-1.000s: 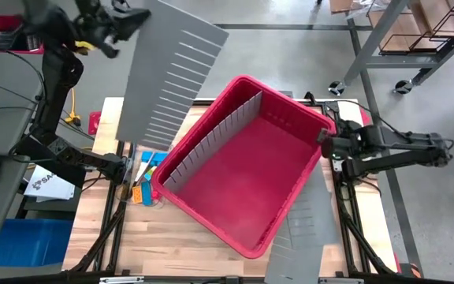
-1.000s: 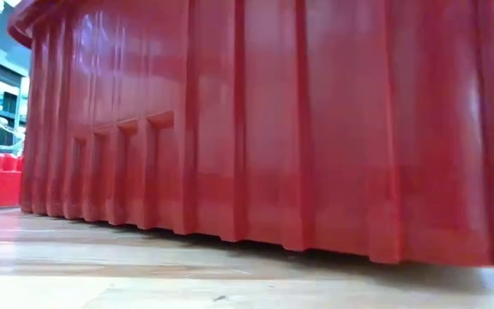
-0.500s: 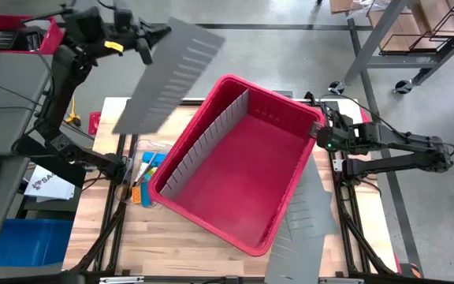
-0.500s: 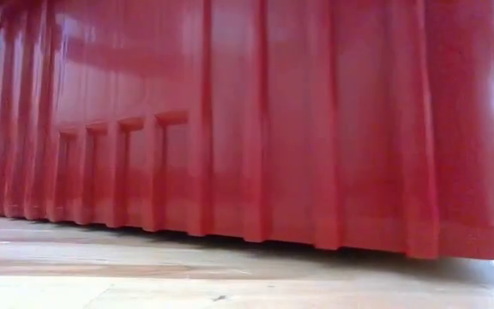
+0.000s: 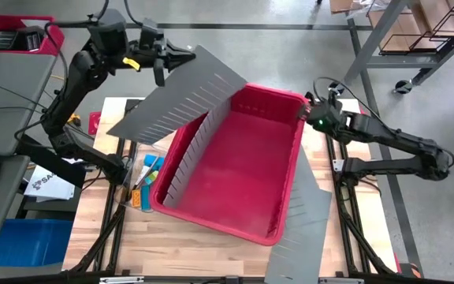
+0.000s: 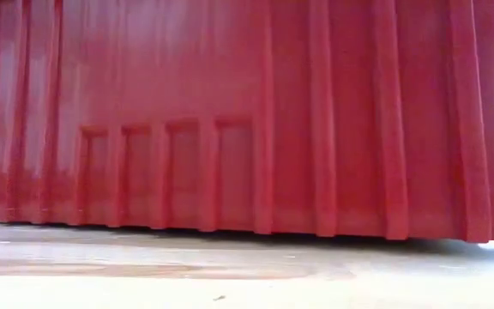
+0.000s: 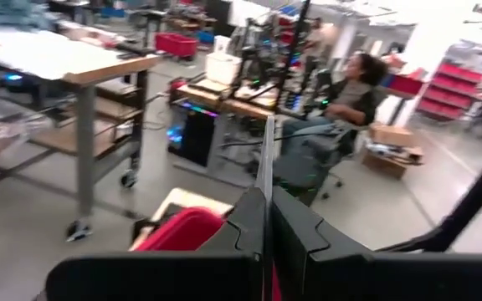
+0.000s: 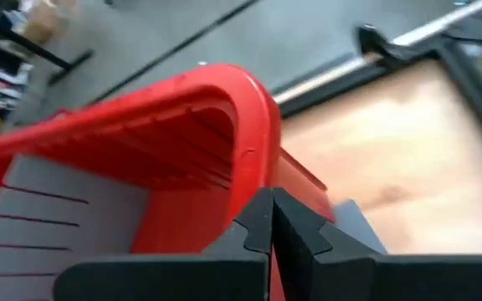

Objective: Sort Items/Unsort Items

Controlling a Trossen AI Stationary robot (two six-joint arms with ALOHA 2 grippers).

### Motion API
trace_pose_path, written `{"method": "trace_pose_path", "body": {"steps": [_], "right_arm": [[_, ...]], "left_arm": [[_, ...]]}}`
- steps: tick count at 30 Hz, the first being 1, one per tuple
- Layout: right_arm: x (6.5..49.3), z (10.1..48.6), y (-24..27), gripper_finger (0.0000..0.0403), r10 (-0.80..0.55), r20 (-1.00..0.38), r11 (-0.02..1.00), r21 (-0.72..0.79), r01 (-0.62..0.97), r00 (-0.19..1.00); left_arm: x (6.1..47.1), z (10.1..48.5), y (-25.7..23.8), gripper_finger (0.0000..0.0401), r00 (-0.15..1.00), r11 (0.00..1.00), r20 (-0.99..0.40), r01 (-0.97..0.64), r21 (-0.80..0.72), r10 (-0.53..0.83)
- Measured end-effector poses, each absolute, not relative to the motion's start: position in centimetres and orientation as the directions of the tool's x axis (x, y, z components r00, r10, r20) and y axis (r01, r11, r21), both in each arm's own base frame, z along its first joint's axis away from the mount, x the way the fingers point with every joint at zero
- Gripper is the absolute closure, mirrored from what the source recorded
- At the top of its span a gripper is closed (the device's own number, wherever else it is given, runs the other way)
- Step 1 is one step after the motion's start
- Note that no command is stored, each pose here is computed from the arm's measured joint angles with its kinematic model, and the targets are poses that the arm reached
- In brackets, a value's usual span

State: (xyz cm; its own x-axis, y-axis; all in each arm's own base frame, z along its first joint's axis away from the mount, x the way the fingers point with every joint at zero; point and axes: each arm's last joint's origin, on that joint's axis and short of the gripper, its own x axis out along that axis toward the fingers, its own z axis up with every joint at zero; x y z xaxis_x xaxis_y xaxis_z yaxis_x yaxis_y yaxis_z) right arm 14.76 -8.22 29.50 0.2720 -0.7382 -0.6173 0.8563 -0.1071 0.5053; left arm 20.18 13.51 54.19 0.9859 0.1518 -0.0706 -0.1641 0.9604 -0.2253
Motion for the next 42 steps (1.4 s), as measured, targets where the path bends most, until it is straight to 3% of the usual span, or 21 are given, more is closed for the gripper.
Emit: {"method": "trace_pose_path", "body": {"steps": [14,19,26,32,37,42], "right_arm": [[19.5,29.7,-13.4,0.0403,-0.646,-0.483,0.205,0.637,0.743,0.592],[19.6,30.6,-13.7,0.0403,-0.566,-0.410,0.331,0.681,0.653,0.715],[18.1,32.5,-12.6,0.0403,-0.548,-0.322,0.435,0.679,0.591,0.772],[15.9,36.3,-10.3,0.0403,-0.393,-0.072,0.618,0.718,0.321,0.917],[14.8,41.4,-7.9,0.0397,-0.300,0.120,0.735,0.662,0.149,0.946],[16.0,45.8,-6.1,0.0334,-0.181,0.187,0.858,0.510,0.062,0.965]], "left_arm": [[22.5,55.7,11.3,0.0401,0.994,0.967,0.098,-0.019,-0.253,0.045],[25.8,54.6,11.2,0.0401,0.996,0.960,0.091,0.040,-0.277,-0.015],[29.5,52.4,11.9,0.0401,0.998,0.952,0.037,0.054,-0.303,-0.045],[30.6,51.5,13.0,0.0401,0.999,0.952,0.023,0.034,-0.305,-0.028],[30.7,51.4,13.4,0.0401,1.000,0.951,0.016,0.021,-0.310,-0.017],[31.2,50.7,13.4,0.0401,0.998,0.939,-0.013,0.052,-0.341,-0.060]]}}
